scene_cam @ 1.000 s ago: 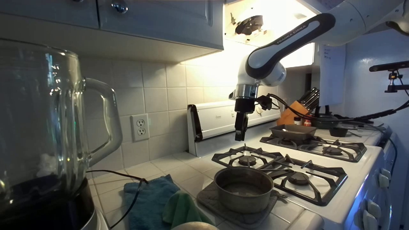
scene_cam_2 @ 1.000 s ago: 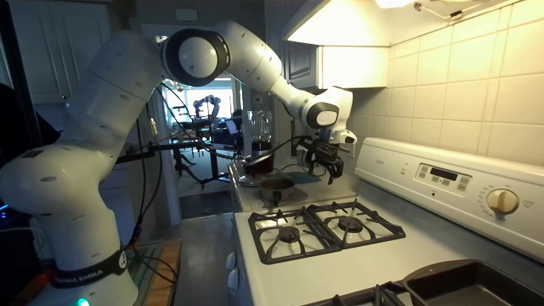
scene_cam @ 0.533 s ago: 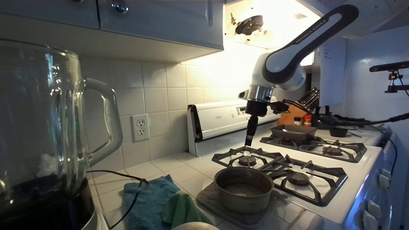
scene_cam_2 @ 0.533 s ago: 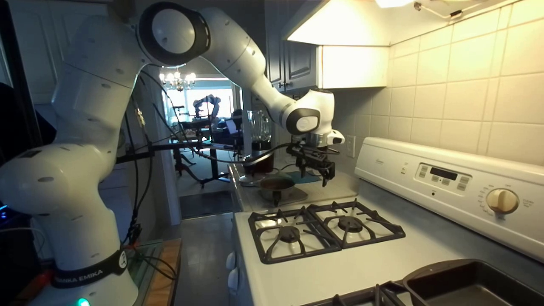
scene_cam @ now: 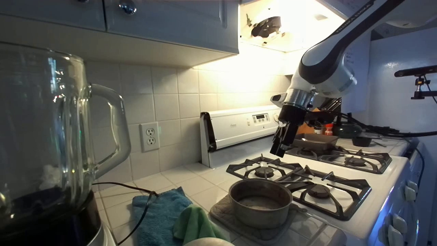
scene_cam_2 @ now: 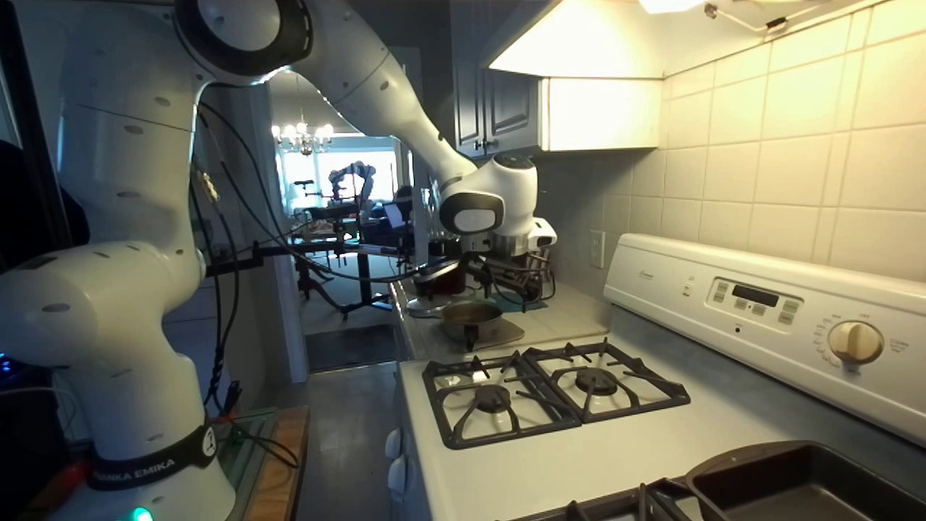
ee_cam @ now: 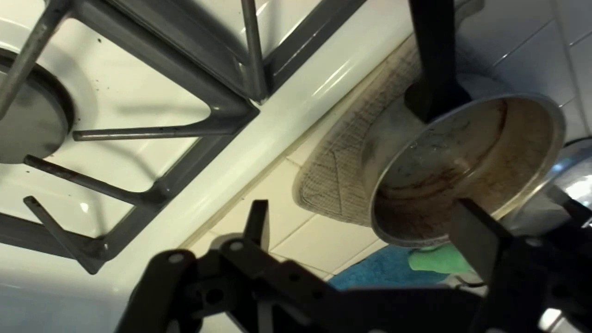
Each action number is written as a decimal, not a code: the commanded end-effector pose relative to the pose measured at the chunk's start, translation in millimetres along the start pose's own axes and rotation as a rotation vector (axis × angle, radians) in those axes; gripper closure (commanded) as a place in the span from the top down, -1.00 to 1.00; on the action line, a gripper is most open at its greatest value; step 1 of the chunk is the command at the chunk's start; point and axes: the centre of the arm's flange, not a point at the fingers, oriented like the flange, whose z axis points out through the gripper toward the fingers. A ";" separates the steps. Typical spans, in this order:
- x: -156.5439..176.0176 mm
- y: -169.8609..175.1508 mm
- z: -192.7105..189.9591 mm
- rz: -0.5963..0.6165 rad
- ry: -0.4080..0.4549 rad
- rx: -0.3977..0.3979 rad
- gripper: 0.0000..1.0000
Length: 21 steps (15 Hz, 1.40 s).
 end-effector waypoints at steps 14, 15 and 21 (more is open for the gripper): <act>-53.7 -41.8 -58.8 -0.155 0.074 0.110 1.00; -54.2 -44.4 -59.6 -0.156 0.060 0.116 1.00; -43.5 -31.3 -49.0 -0.155 0.059 0.104 1.00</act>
